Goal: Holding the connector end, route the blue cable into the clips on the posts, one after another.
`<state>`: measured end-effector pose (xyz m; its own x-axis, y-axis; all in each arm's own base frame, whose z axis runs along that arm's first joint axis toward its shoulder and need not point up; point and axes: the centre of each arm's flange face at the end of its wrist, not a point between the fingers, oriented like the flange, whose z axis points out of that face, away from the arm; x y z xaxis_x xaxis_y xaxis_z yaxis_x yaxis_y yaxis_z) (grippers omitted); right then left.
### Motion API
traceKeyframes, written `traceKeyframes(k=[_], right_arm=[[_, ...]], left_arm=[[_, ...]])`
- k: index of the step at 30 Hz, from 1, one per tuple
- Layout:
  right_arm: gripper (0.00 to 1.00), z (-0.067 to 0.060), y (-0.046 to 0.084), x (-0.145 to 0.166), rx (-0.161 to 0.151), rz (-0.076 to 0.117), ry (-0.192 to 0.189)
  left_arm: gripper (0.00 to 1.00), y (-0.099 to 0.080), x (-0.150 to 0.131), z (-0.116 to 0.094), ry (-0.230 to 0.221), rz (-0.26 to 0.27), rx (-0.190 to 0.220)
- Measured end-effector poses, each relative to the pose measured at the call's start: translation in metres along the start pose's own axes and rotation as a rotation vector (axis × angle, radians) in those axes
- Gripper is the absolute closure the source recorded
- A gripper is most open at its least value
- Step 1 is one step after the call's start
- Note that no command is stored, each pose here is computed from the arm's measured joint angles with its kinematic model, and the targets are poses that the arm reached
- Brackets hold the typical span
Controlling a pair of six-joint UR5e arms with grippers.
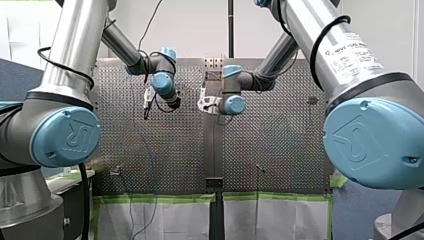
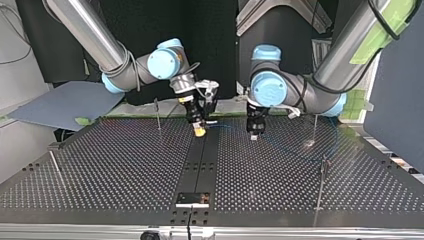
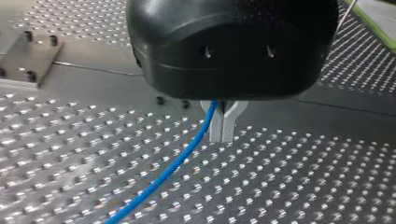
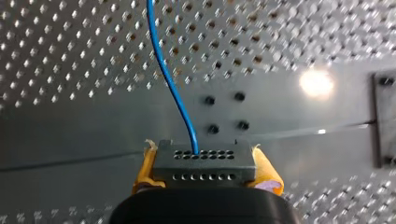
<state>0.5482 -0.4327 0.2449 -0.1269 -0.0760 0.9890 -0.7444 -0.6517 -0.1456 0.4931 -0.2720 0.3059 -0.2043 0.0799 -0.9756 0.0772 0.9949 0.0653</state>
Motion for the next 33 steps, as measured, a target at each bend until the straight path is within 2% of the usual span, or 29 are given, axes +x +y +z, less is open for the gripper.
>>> traceKeyframes(k=[9, 16, 22, 27, 33], right_arm=[[1.00, -0.013, 0.021, -0.030, -0.030, 0.006, -0.004], [1.00, -0.030, 0.035, -0.088, -0.053, -0.004, -0.067], [1.00, -0.044, 0.052, -0.110, -0.078, 0.015, -0.079], [1.00, -0.058, 0.064, -0.125, -0.098, 0.020, -0.088], [1.00, -0.076, 0.078, -0.145, -0.123, 0.022, -0.112]], left_arm=[[1.00, -0.020, 0.027, -0.008, -0.004, 0.009, 0.018], [1.00, -0.035, 0.049, -0.013, -0.013, 0.004, 0.034], [1.00, -0.052, 0.072, -0.012, -0.001, 0.014, 0.051], [1.00, -0.073, 0.096, -0.013, 0.015, 0.016, 0.068], [1.00, -0.095, 0.118, -0.017, 0.013, 0.008, 0.069]])
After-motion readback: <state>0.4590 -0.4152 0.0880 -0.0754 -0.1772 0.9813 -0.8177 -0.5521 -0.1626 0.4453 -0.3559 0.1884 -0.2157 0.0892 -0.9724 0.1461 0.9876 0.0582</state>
